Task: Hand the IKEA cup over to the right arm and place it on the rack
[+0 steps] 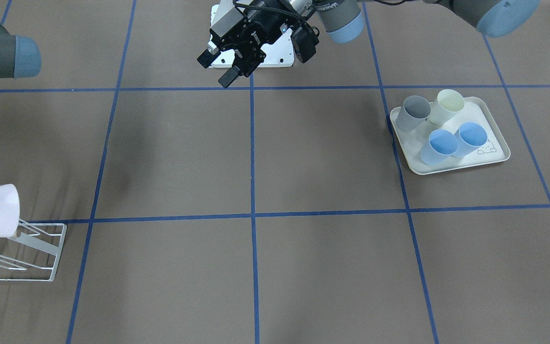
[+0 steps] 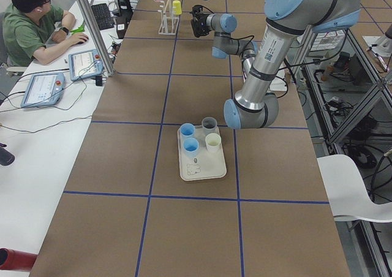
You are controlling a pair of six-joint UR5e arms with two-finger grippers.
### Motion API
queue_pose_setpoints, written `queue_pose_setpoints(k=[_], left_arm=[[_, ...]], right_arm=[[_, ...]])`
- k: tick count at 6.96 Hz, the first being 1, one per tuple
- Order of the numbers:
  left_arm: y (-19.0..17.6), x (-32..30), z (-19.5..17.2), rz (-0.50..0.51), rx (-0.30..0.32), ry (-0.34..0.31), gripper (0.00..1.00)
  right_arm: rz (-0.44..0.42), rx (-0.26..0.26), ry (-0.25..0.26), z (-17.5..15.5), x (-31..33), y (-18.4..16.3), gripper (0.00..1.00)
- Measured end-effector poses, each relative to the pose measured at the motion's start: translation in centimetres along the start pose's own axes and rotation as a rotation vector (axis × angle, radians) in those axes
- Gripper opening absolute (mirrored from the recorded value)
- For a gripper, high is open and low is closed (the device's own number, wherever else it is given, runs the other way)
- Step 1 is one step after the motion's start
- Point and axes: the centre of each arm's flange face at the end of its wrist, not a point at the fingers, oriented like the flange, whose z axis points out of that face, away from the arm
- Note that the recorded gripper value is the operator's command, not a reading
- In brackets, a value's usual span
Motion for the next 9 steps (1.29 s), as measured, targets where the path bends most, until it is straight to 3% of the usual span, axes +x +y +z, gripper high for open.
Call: queue_pose_setpoints(k=[2, 5, 7, 9], left_arm=[[-3.1, 1.4, -0.1, 0.122, 0.038, -0.156, 1.00], [-8.3, 2.0, -0.5, 0.212, 0.060, -0.293, 1.00], [-9.6, 1.1, -0.9, 0.235, 0.060, -0.329, 1.00], [-10.2, 0.1, -1.0, 0.245, 0.061, -0.348, 1.00]], right_arm=[[-0.223, 0.048, 0.154, -0.4, 6.4, 0.4, 0.00], [-0.397, 0.037, 0.284, -1.4, 11.6, 1.3, 0.00], [-0.469, 0.011, 0.303, -2.3, 12.7, 2.9, 0.00], [-0.500, -0.019, 0.282, -3.0, 12.1, 5.2, 0.00]])
